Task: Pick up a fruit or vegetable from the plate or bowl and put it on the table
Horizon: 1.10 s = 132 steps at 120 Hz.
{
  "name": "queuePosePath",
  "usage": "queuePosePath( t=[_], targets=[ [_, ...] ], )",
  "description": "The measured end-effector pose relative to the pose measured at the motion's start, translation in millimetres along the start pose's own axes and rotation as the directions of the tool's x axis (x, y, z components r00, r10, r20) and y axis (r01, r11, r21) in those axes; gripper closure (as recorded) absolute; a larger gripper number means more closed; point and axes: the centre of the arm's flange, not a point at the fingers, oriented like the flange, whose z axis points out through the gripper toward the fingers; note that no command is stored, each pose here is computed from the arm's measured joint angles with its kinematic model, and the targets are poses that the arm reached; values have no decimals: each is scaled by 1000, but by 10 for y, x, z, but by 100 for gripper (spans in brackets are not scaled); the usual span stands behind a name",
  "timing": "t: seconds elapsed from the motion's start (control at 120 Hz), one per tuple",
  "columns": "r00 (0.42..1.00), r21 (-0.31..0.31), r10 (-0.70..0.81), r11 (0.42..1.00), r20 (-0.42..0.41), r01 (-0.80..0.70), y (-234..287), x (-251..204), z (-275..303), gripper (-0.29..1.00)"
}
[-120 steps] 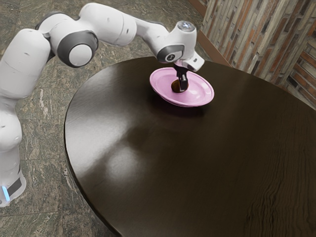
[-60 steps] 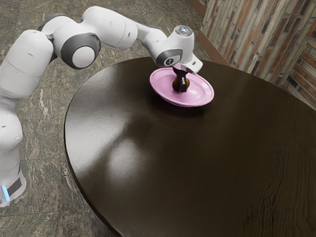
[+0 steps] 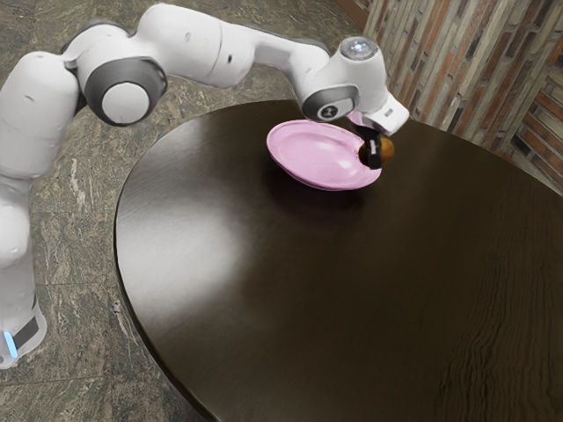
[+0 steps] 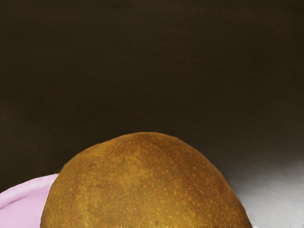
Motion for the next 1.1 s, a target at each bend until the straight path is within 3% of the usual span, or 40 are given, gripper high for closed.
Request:
queuePosePath(
  t=[0.208,0.292,0.467,0.583,0.75,0.808,0.883,0.933,0.983,1.05,1.1],
  targets=[
    [981,-42,124,990,-149,-131,1059,524,-214,27],
    [970,-43,140,987,-196,-152,1254,619,-281,27],
    [962,-39,136,988,-238,-150,1311,660,-276,26],
    [955,-43,141,987,-262,-157,1390,703,-344,11],
    [939,-36,138,987,-314,-157,1443,820,-637,3],
    [939,-23,95,994,-330,-109,1292,832,-798,2],
    [951,-36,-95,995,-295,88,811,716,-1075,1],
    [932,-85,-286,958,-224,273,553,606,-1376,1],
    [872,-122,-473,879,-125,460,356,472,-1700,1],
    [730,-134,-683,721,27,680,230,315,-2077,0],
    [601,-104,-789,592,130,799,202,185,-2338,0]
  ],
)
